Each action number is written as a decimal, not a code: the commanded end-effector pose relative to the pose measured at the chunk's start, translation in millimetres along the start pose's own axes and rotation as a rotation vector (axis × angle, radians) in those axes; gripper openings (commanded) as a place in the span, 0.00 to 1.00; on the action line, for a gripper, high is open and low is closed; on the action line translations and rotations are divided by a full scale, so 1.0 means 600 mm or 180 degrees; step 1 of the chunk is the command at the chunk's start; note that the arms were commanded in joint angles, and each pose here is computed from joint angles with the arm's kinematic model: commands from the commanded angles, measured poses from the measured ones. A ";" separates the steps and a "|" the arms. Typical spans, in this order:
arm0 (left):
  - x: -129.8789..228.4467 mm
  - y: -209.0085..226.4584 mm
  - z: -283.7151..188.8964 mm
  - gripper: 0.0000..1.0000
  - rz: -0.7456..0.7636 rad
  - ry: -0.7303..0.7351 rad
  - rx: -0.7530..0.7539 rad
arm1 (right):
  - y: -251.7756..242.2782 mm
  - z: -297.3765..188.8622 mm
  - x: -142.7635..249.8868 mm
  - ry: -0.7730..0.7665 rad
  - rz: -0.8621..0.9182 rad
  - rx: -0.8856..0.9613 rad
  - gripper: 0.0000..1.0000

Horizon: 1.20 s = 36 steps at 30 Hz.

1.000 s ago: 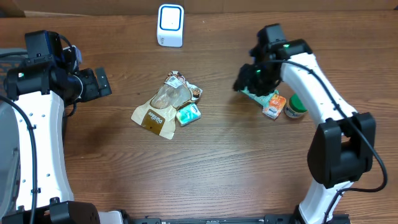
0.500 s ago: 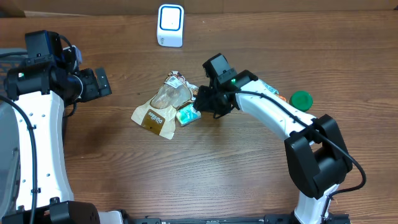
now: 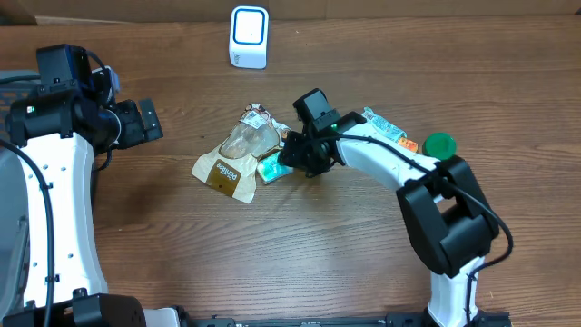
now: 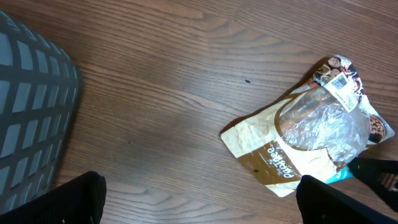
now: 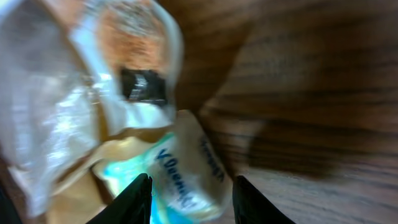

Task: Scan the item barcode

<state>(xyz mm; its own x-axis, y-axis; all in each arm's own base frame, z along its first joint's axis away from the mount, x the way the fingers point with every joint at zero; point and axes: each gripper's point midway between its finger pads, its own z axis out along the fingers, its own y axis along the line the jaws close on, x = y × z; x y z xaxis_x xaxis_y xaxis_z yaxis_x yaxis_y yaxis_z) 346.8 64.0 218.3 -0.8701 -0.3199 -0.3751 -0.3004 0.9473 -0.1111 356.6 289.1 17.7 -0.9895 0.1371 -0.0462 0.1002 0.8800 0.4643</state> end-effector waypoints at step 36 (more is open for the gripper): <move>-0.002 -0.006 -0.006 1.00 0.0060 -0.0036 0.0023 | -0.029 -0.152 -0.028 0.0221 -0.1319 0.0167 0.41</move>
<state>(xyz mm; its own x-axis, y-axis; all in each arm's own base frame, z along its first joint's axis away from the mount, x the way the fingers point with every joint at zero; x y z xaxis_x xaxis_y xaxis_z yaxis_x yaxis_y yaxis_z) 346.8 64.0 218.3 -0.8701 -0.3199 -0.3751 -0.3004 0.9473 -0.1111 347.9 229.6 74.9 -0.9161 -0.3780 -0.1334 -0.4005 0.8490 0.3446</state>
